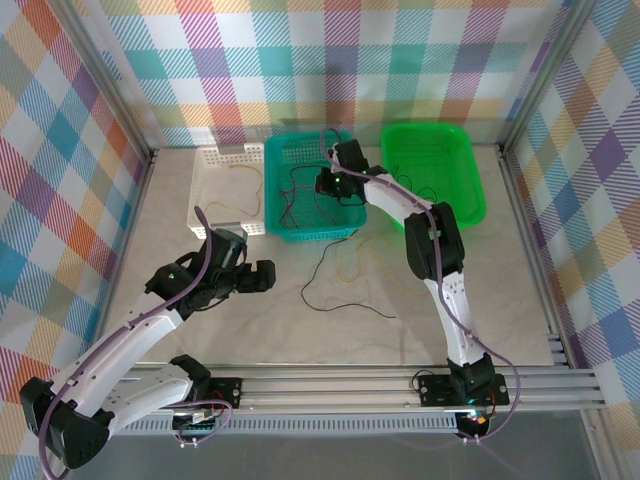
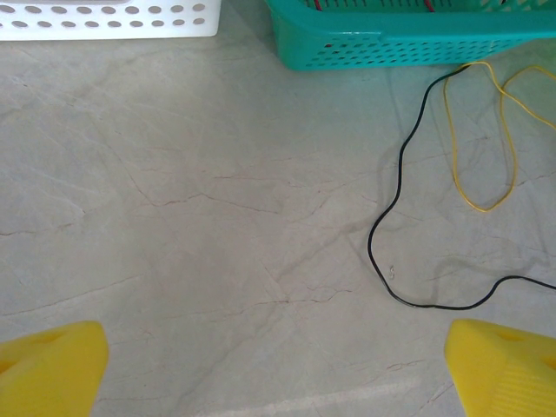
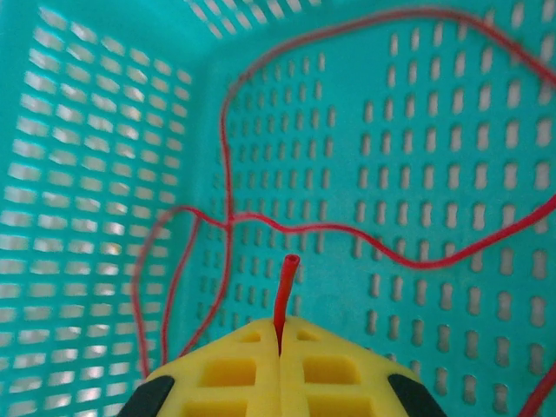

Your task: Untangle the cables

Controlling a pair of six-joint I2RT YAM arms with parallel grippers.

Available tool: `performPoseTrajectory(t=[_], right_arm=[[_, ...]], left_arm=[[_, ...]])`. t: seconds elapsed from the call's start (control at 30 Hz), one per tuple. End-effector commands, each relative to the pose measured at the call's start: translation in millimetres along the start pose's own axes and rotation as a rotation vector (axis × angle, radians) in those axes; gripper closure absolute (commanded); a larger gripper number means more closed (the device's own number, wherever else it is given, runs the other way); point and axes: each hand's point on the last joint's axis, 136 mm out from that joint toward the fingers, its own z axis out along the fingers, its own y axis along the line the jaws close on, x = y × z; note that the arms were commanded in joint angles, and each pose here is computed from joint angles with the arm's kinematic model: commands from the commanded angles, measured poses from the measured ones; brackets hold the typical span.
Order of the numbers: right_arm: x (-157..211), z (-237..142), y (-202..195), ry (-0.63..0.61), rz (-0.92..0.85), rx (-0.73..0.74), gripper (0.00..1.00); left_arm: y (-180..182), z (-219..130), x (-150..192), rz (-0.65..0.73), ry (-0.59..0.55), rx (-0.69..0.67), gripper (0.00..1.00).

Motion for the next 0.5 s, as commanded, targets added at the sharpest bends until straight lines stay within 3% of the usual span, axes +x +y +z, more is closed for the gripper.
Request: performPoseTrajectory(t=[0.0, 0.13, 0.3, 0.47], right_arm=[[26, 12, -11, 0.114, -0.001, 0.042, 1.00], [24, 9, -11, 0.136, -0.003, 0.066, 1.00], [-7, -22, 16, 0.072, -0.038, 0.047, 0.99], [-33, -57, 38, 0.017, -0.079, 0.049, 0.75]], left_arm=[[-5, -4, -4, 0.006, -0.011, 0.012, 0.01], [-5, -4, -4, 0.006, -0.013, 0.011, 0.01], [-5, -4, -4, 0.006, -0.013, 0.013, 0.01], [-5, -5, -4, 0.005, -0.016, 0.015, 0.01]])
